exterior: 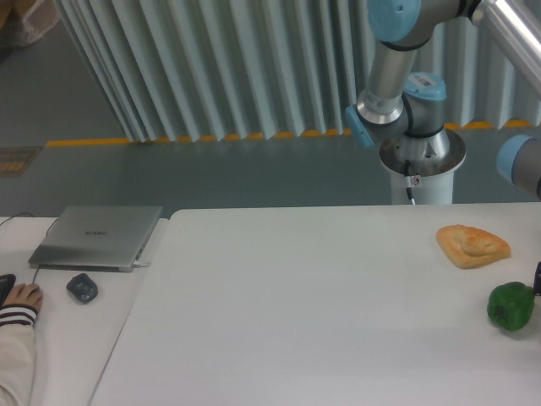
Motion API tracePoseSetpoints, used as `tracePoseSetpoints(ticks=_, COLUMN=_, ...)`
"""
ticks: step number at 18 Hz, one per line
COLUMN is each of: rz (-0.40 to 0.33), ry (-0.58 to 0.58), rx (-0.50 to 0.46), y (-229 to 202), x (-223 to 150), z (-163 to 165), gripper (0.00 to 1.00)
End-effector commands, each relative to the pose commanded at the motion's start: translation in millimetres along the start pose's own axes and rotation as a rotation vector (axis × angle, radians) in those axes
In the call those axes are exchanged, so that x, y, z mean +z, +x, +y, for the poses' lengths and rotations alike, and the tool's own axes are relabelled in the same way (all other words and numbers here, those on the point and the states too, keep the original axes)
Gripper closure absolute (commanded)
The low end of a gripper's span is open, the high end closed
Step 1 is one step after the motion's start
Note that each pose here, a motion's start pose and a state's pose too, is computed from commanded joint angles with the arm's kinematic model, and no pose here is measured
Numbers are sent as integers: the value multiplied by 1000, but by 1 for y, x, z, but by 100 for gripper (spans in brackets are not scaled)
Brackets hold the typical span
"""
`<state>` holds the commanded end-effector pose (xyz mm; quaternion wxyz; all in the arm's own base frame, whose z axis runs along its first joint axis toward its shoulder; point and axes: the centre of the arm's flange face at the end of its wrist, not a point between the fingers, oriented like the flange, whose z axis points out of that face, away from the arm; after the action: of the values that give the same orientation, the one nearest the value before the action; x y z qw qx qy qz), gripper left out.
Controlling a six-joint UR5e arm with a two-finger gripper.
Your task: Place the red peppers in a basket
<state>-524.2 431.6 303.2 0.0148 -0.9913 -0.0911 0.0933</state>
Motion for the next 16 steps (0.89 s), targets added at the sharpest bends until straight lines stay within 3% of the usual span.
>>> tracePoseSetpoints(ticks=16, rz=23, ry=-31, rx=2, y=-4, x=30, z=-2, gripper=0)
